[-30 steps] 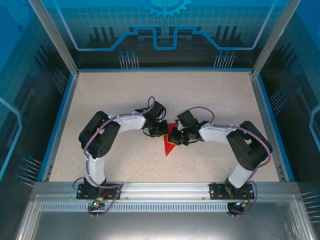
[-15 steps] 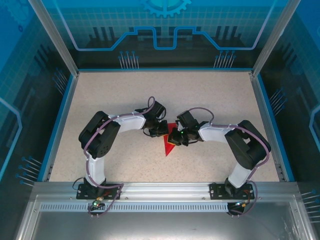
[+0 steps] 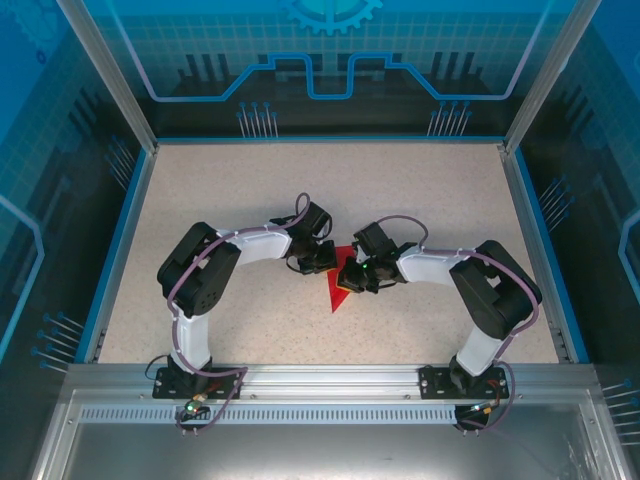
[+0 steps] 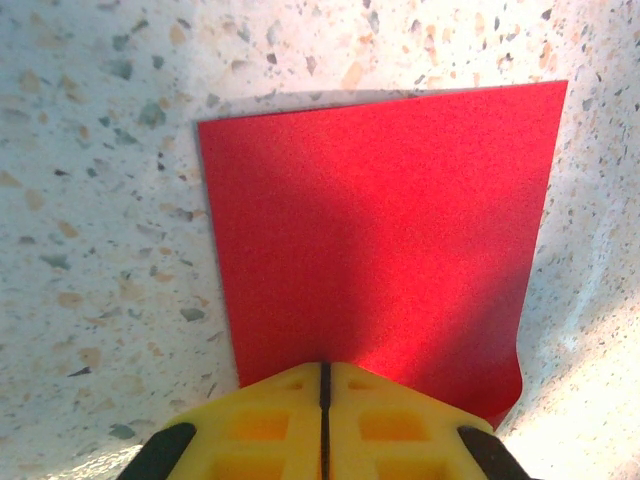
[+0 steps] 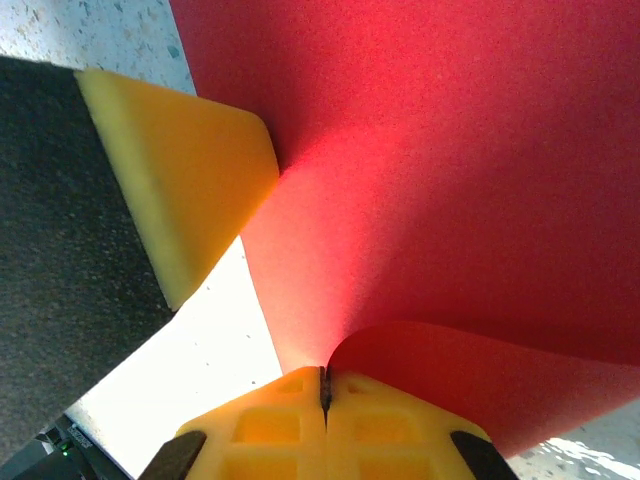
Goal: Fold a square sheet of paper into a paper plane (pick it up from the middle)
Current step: Third fold the triangle at the center of the table.
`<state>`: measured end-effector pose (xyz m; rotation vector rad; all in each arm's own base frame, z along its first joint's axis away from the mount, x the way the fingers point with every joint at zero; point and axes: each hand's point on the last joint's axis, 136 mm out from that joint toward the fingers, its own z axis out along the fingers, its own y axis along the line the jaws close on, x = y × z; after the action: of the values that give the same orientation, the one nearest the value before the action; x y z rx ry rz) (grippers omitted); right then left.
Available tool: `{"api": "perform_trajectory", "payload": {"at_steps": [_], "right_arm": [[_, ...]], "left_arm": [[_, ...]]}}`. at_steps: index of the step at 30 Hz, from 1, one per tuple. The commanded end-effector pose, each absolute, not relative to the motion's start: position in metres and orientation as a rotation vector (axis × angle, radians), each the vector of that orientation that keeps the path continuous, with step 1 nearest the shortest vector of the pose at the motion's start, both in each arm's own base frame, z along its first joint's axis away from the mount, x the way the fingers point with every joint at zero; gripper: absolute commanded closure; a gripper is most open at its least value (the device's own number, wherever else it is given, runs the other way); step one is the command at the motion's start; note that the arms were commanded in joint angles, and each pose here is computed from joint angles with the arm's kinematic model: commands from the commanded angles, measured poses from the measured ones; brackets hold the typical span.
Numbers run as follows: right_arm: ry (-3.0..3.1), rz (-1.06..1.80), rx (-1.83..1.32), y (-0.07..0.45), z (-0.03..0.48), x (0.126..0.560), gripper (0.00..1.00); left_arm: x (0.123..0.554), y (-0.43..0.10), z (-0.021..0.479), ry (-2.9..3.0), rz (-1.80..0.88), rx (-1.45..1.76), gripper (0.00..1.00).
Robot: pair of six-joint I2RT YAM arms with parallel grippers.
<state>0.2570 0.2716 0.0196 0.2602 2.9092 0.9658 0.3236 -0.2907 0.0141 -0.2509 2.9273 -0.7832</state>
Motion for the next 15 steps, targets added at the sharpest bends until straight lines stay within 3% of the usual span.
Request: {"api": "perform_trajectory", "payload": {"at_steps": [1, 15], "right_arm": [[2.915, 0.97, 0.221, 0.2761, 0.017, 0.252, 0.99], [2.922, 0.964, 0.225, 0.2769, 0.0111, 0.2535, 0.99]], "left_arm": [[0.303, -0.2801, -0.0118, 3.024, -0.705, -0.264, 0.92], [0.3025, -0.2801, -0.0123, 3.027, -0.703, -0.264, 0.92]]}}
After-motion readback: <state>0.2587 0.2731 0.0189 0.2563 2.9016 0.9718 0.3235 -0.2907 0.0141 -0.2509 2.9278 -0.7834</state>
